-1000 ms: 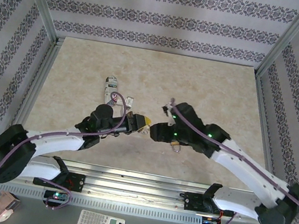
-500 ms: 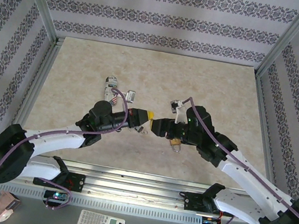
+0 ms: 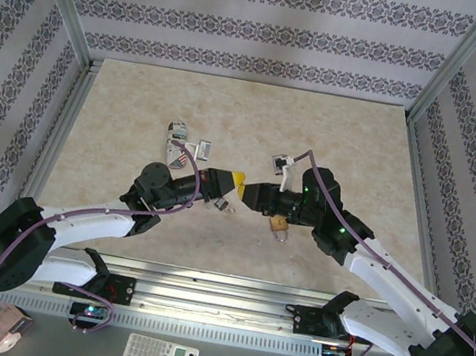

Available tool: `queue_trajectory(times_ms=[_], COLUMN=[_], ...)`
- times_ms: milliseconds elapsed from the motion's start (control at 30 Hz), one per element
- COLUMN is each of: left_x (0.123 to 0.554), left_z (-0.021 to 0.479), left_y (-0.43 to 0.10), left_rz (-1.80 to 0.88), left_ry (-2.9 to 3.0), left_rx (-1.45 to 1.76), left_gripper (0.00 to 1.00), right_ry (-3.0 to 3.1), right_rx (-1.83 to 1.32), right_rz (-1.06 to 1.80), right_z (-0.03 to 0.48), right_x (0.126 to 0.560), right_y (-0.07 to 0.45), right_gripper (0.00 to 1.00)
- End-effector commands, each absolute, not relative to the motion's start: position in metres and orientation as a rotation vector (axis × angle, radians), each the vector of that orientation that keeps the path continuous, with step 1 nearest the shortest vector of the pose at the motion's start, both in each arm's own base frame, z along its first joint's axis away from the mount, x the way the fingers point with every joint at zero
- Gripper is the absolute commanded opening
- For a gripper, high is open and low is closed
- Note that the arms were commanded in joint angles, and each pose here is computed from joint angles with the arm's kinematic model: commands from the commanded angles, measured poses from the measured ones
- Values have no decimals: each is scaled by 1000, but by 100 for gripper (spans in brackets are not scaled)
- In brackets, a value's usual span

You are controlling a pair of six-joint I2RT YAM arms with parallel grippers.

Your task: Unlock with the key

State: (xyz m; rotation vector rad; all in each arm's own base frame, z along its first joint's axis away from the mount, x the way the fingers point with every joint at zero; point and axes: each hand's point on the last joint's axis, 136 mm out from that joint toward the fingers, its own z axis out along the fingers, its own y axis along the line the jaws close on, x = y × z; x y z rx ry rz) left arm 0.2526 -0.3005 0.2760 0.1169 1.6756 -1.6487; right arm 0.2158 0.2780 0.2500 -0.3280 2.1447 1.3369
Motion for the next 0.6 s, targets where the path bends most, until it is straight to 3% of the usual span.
queue_trajectory(times_ms=[0, 433, 567], left_x=[244, 243, 242], left_z=[292, 287, 282], left_y=[-299, -300, -298], left_rz=[-1690, -1708, -1711], left_ry=[1591, 1577, 1579], left_rx=[158, 146, 127], left_gripper=[0, 0, 0], right_ry=[2094, 2091, 2081], right_rx=[-343, -331, -325], right_rz=[1382, 1394, 1389], right_z=[259, 262, 265], right_x=[214, 216, 217], right_y=[279, 278, 277], right_gripper=[33, 2, 0])
